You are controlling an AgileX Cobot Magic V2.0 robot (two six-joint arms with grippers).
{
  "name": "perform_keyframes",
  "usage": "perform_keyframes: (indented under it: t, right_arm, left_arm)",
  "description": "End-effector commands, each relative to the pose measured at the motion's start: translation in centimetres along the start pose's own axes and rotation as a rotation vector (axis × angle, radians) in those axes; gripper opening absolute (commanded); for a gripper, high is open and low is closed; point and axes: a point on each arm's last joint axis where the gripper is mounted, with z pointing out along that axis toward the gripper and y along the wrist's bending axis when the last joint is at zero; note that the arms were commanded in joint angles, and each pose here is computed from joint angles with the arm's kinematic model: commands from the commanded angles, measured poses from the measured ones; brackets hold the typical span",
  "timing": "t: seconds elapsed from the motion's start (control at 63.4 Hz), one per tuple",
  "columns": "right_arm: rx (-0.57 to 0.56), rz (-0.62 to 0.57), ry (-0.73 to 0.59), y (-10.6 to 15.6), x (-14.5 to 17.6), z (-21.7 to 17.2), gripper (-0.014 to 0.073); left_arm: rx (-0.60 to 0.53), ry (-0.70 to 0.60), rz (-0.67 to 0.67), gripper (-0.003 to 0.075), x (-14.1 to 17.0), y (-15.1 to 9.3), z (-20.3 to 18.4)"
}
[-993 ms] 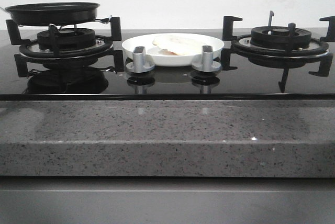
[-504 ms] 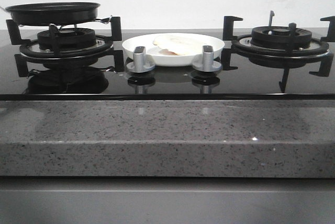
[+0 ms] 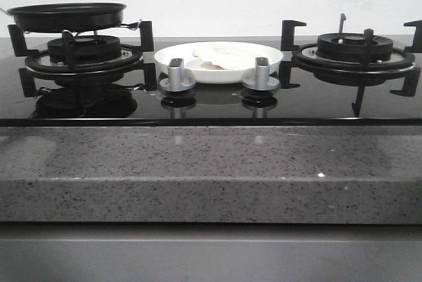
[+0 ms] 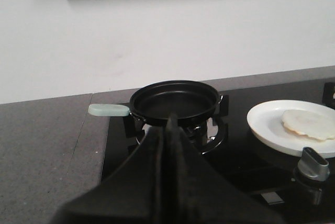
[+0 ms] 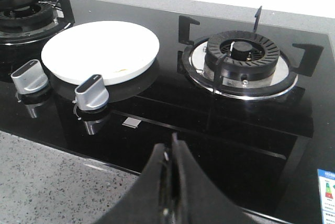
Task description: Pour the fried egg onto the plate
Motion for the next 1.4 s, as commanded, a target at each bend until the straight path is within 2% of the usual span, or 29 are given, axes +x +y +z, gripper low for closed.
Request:
perform_keyframes:
  t: [0.0, 0.158, 0.441, 0.599, 0.82, 1.387]
  right_arm:
    - [0.017, -0.004, -0.105, -0.1, -1.6, -0.3, -0.0109]
    - [0.017, -0.004, -0.105, -0.1, -1.6, -0.3, -0.0109]
    - [0.017, -0.004, -0.105, -0.1, -1.6, -0.3, -0.0109]
    - [0.016, -0.004, -0.1, -0.1, -1.5, -0.3, -0.0109]
    - [0.015, -0.004, -0.095, -0.1, -1.5, -0.3, -0.0109]
    - [0.015, -0.004, -0.095, -0.1, -1.5, -0.3, -0.0109]
  left_arm:
    - [-0.055, -0.052, -0.036, -0.002, -0.5, 0.5, 0.0]
    - [-0.156, -0.042, -0.097, -0.002, 2.0, 1.3, -0.3]
    - [-0.154, -0.027, -0.105, -0.002, 9.8, 0.6, -1.2]
    - [-0.151, -0.014, -0.12, -0.002, 12.3, 0.4, -0.8]
    - [-0.15, -0.116, -0.152, -0.002, 12.6, 0.5, -0.5]
    - [-0.15, -0.111, -0.152, -0.002, 12.7, 0.5, -0.5]
